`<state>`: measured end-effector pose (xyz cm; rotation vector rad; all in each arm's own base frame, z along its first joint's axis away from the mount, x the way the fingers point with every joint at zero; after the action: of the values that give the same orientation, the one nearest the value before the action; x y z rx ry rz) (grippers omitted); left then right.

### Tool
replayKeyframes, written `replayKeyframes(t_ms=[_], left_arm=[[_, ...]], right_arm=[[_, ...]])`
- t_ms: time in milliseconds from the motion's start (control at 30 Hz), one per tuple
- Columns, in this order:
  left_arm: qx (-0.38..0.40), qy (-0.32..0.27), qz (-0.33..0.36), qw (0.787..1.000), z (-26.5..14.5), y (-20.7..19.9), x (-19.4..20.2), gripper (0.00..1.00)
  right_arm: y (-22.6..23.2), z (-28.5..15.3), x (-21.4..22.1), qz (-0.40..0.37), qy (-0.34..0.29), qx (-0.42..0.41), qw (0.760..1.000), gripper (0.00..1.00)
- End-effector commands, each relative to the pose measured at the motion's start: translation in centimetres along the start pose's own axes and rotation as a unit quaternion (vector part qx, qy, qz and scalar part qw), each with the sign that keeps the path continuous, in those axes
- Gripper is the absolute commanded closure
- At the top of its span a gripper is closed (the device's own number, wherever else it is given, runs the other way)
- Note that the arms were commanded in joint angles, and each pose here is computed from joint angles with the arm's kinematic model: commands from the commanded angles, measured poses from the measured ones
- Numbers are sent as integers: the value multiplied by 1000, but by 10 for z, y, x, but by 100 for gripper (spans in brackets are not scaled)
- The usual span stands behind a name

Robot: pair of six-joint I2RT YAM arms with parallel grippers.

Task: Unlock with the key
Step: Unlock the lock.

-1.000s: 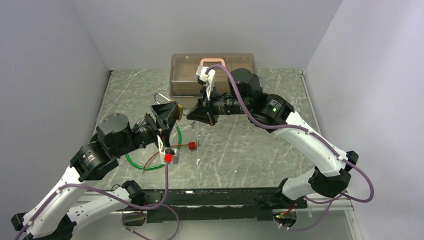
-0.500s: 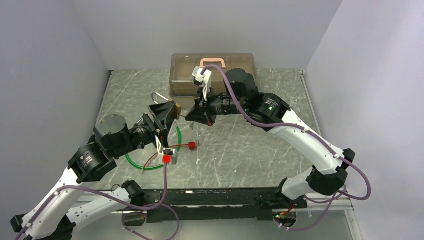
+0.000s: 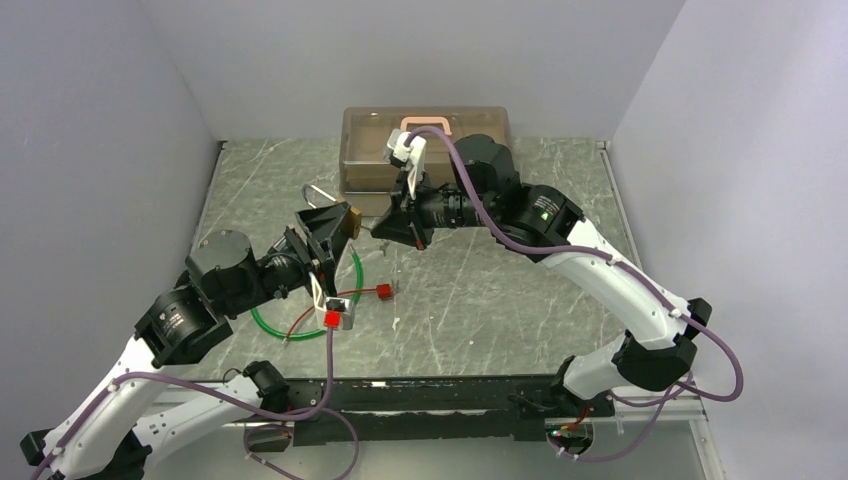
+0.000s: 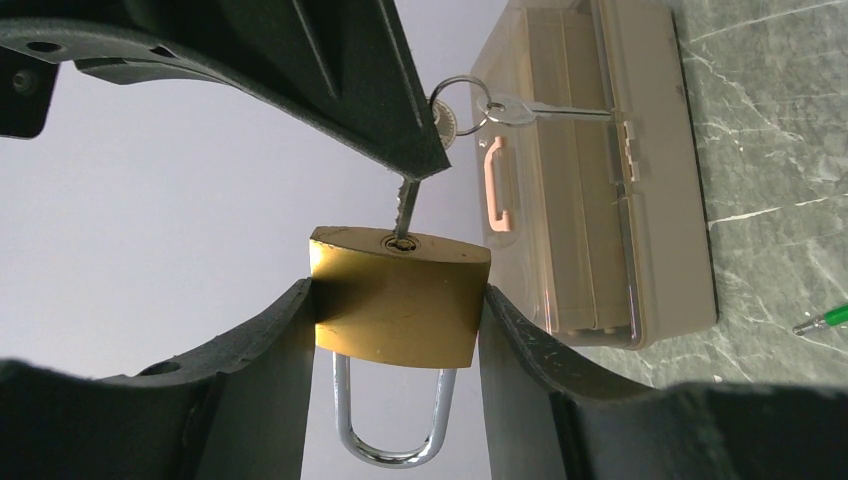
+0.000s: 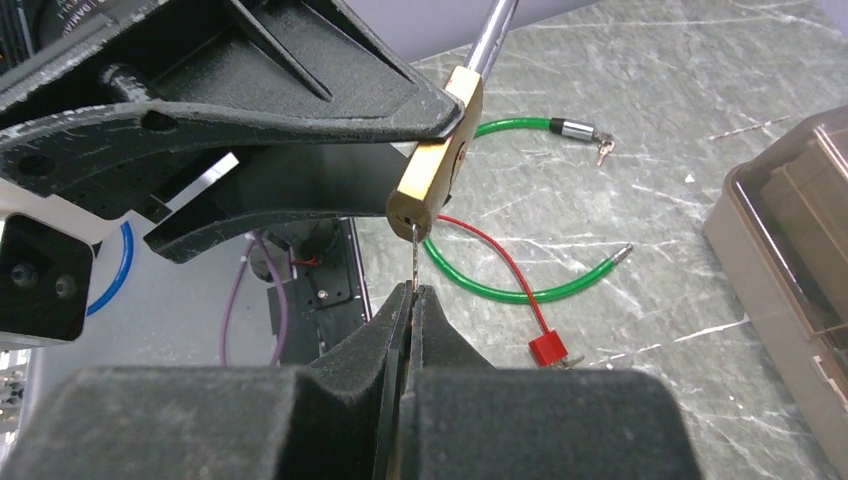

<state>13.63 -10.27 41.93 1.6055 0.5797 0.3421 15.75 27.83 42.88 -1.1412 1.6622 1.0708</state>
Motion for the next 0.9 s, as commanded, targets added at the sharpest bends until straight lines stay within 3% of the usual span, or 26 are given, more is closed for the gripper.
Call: replayKeyframes(t_ms=[0,867], left_arm=[[-69,-12,29,997,-15,29,-6,100],[-65,-9,33,997,-15,29,-6,100]], right_arm=[[6,-8,-19,-10,-34,-2,999,100],[2,7,-18,0,-10,4,1000,100]])
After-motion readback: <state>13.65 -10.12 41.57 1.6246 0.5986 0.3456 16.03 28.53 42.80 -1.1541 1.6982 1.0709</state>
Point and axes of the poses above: each gripper's point midway between its finger pads, its own z axis out along the fingers, its own y axis along the line the jaws close on, x = y × z, the point moved 10 cm from there along -z, back along the fingers
